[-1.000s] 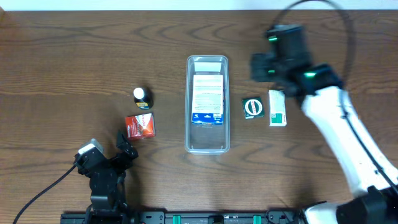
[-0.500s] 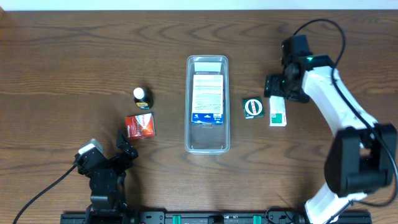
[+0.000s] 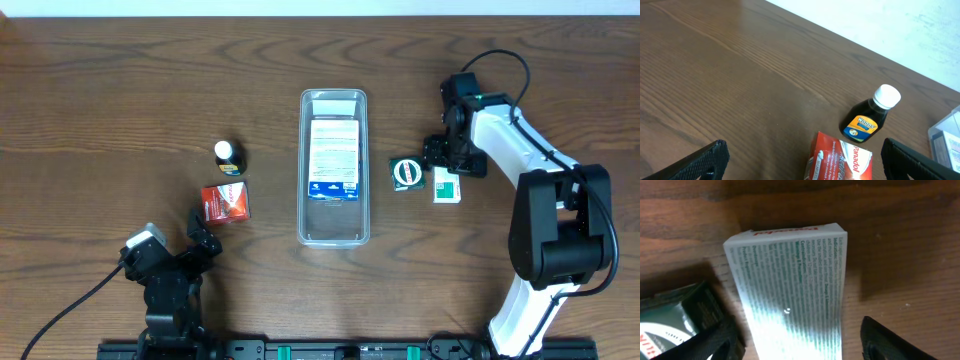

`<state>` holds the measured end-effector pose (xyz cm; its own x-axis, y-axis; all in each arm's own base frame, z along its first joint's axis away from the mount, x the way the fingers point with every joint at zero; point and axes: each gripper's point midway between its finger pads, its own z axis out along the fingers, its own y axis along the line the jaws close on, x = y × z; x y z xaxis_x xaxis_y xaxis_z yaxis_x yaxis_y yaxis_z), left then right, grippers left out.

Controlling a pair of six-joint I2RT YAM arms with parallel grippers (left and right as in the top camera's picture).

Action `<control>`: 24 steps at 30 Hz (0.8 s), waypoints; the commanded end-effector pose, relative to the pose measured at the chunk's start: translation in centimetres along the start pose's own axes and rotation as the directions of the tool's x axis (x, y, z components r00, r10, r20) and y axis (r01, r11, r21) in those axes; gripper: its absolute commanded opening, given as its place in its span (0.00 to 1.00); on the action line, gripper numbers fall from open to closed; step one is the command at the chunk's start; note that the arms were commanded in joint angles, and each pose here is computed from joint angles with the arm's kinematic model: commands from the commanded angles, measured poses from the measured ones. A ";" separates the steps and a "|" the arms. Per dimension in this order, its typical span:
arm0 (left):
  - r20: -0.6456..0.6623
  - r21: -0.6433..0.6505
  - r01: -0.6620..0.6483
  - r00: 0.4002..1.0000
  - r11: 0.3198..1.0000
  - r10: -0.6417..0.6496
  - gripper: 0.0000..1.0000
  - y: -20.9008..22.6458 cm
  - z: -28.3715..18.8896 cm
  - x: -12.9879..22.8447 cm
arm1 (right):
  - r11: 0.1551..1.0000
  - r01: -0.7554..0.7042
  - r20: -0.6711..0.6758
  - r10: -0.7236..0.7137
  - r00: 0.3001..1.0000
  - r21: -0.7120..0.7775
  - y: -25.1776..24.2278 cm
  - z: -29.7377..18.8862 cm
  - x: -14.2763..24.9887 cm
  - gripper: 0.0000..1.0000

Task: Pack container
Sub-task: 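Move right gripper to the white-green box and grasp it, then carry the white-green box into the container and release it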

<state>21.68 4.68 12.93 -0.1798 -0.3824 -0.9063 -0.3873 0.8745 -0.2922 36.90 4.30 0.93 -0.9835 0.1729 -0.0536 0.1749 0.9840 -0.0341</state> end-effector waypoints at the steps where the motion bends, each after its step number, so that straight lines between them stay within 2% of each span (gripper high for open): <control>1: -0.013 -0.017 0.003 1.000 1.000 -0.003 0.98 0.4 0.3 0.8 | 1.000 -0.007 -0.019 0.008 1.000 0.023 -0.6 1.3 0.8 0.70; 4: -0.013 -0.017 0.003 1.000 1.000 -0.003 0.98 0.5 0.3 0.8 | 0.999 -0.026 -0.018 0.027 0.999 0.023 -0.6 1.9 1.1 0.63; 7: -0.013 -0.017 0.003 1.000 1.000 -0.003 0.98 0.5 0.3 0.8 | 0.999 -0.027 0.001 0.027 1.000 0.025 -0.7 1.7 0.7 0.47; 9: -0.013 -0.017 0.003 1.000 1.000 -0.003 0.98 0.5 0.3 0.8 | 0.999 -0.028 0.030 0.027 0.999 0.022 -0.6 0.8 0.0 0.43; 13: -0.013 -0.017 0.003 1.000 1.000 -0.003 0.98 0.4 0.3 0.8 | 0.999 -0.030 0.139 0.033 0.990 -0.019 -0.1 -3.3 -1.9 0.41; 17: -0.013 -0.017 0.003 1.000 1.000 -0.003 0.98 0.5 0.3 0.8 | 0.995 0.001 0.284 0.029 0.958 -0.105 1.6 -9.3 -3.1 0.41; 24: -0.013 -0.017 0.003 1.000 1.000 -0.003 0.98 0.5 0.3 0.8 | 0.942 0.196 0.516 -0.028 0.856 -0.273 8.2 -18.9 -2.0 0.41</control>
<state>21.68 4.68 12.93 -0.1798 -0.3824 -0.9063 -0.3873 0.8745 -0.2922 39.99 9.34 16.88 -0.8489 0.1327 -0.5116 0.0535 0.9846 0.1667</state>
